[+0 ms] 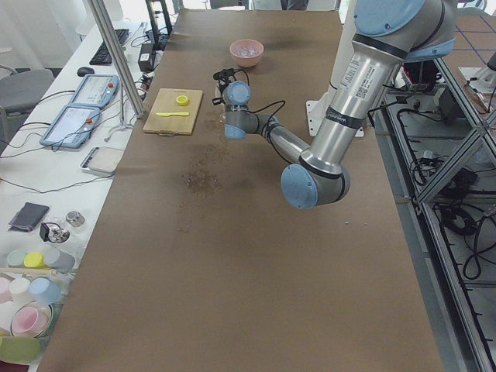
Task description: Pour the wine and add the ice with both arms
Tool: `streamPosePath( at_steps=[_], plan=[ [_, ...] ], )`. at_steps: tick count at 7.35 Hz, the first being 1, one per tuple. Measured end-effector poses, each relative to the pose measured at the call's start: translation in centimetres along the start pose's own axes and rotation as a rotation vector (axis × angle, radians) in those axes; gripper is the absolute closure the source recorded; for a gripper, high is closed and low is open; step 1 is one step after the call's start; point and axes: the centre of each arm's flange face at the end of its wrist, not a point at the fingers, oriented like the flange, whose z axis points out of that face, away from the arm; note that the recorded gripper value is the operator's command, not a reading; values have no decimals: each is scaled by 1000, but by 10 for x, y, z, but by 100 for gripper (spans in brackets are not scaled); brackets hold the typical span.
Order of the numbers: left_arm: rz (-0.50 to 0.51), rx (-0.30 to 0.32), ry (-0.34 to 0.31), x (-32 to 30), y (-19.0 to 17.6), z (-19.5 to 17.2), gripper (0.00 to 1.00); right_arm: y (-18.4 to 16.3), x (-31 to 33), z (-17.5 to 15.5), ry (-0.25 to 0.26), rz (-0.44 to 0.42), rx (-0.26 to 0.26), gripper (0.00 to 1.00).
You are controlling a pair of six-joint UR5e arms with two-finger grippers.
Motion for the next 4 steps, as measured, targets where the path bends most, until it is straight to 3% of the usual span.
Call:
streamPosePath(
  at_steps=[4],
  plan=[
    [14, -140, -22, 23, -33, 9, 100, 0, 0, 0, 0, -1, 0, 0]
  ],
)
